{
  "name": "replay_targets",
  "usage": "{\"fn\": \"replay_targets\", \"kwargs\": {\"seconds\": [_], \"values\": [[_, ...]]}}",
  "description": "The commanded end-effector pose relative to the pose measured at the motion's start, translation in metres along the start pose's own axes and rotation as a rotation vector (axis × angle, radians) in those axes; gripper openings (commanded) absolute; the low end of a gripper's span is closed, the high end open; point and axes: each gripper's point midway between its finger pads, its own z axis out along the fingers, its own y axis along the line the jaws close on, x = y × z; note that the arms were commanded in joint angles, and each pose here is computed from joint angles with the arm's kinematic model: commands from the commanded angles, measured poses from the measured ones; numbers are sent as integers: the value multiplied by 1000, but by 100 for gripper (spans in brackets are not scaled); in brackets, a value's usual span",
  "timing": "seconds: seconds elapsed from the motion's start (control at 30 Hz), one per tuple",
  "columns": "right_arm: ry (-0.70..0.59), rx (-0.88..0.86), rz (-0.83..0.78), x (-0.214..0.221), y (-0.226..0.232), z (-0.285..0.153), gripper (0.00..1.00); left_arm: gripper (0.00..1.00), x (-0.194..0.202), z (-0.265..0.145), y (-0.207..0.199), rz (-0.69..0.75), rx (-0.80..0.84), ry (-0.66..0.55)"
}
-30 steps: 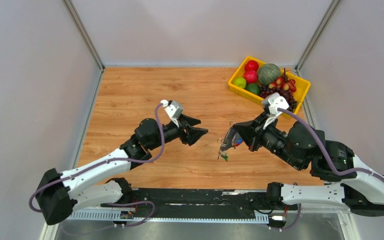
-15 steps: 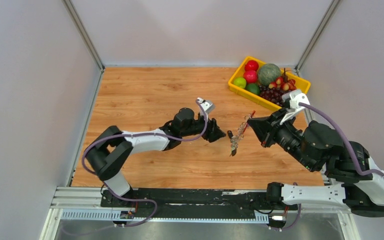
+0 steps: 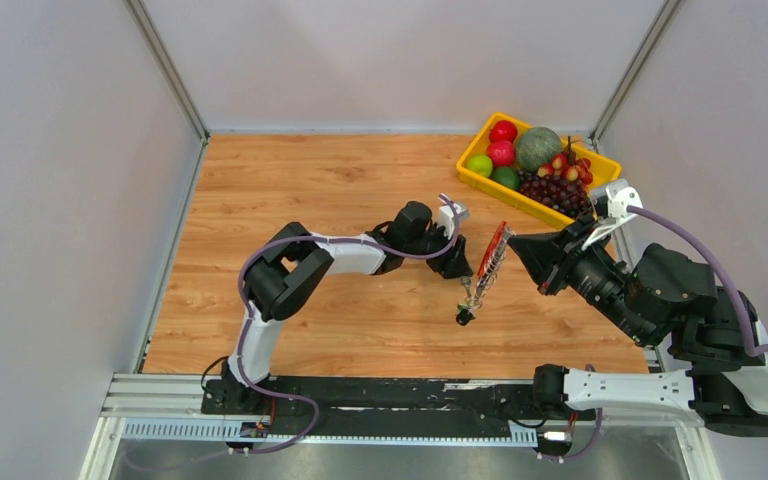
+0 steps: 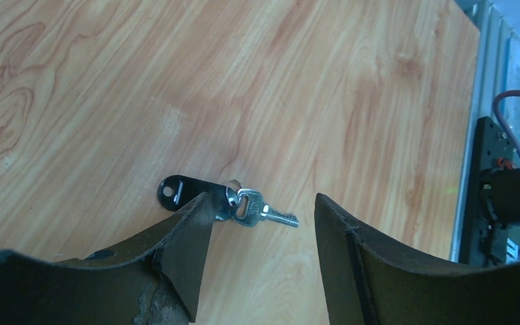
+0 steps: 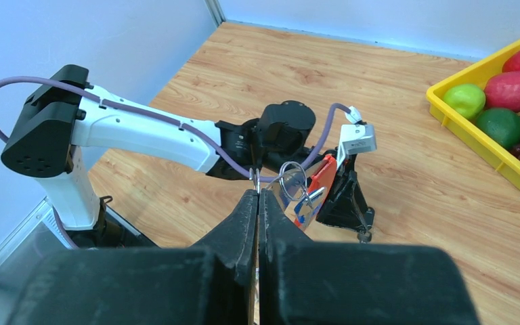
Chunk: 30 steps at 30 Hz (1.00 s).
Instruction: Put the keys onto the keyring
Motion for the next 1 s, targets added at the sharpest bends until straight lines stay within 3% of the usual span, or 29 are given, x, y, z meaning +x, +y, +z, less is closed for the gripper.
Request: {"fn": "replay_targets", "kwargs": {"seconds": [0.0, 0.5, 0.83, 0.97], "values": [[-22, -21, 14, -6, 2, -3, 0, 64, 3, 10, 3, 57, -1, 53], [-7, -47, 8, -1, 9, 0, 0, 57, 42, 29, 23, 114, -84, 151], [-4, -55, 3, 1, 10, 1, 0, 38, 55, 34, 30, 145, -132, 177], [-4, -64, 4, 2, 10, 0, 0, 37, 55, 36, 28, 158, -125, 172]]}}
